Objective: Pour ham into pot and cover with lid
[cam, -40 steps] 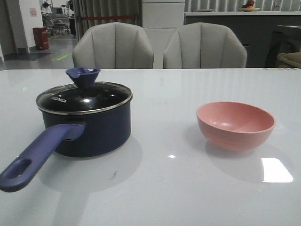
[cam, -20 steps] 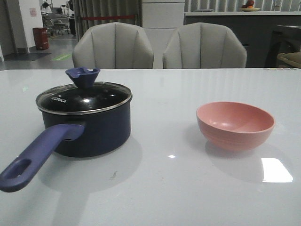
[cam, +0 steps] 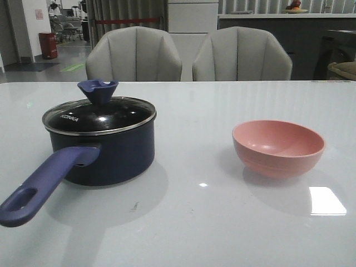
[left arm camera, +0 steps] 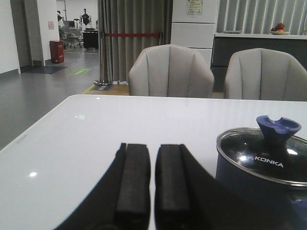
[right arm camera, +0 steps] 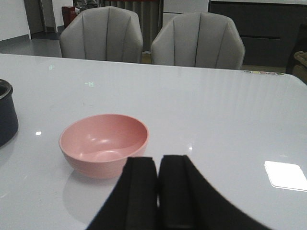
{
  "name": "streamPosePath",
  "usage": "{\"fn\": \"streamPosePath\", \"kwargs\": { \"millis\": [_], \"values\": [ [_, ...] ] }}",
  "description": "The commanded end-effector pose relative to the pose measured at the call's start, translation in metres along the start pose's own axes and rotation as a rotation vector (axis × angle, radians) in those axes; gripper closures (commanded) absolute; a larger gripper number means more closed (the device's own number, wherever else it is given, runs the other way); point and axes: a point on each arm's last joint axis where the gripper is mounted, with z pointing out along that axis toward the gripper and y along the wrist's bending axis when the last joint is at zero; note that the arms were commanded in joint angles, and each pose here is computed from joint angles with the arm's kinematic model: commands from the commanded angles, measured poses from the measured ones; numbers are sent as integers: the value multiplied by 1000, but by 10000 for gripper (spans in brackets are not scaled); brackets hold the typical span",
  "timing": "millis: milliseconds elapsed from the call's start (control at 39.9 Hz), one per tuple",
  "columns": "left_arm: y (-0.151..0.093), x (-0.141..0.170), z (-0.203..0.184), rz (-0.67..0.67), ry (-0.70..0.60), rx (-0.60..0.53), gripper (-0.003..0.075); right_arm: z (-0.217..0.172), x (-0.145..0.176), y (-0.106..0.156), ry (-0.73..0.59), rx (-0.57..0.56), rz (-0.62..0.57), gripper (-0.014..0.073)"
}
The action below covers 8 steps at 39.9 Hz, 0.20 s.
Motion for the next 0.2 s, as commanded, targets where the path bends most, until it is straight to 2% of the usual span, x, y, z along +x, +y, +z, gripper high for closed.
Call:
{"fn": "streamPosePath", "kwargs": {
  "millis": [0,175],
  "values": [
    [0,0,0,-10,-65,0,591,-2,-11,1,-111,-10,-12,438],
    [0,0,0,-10,-65,0,591,-2,-11,1,-111,-10,-12,438]
  ]
}}
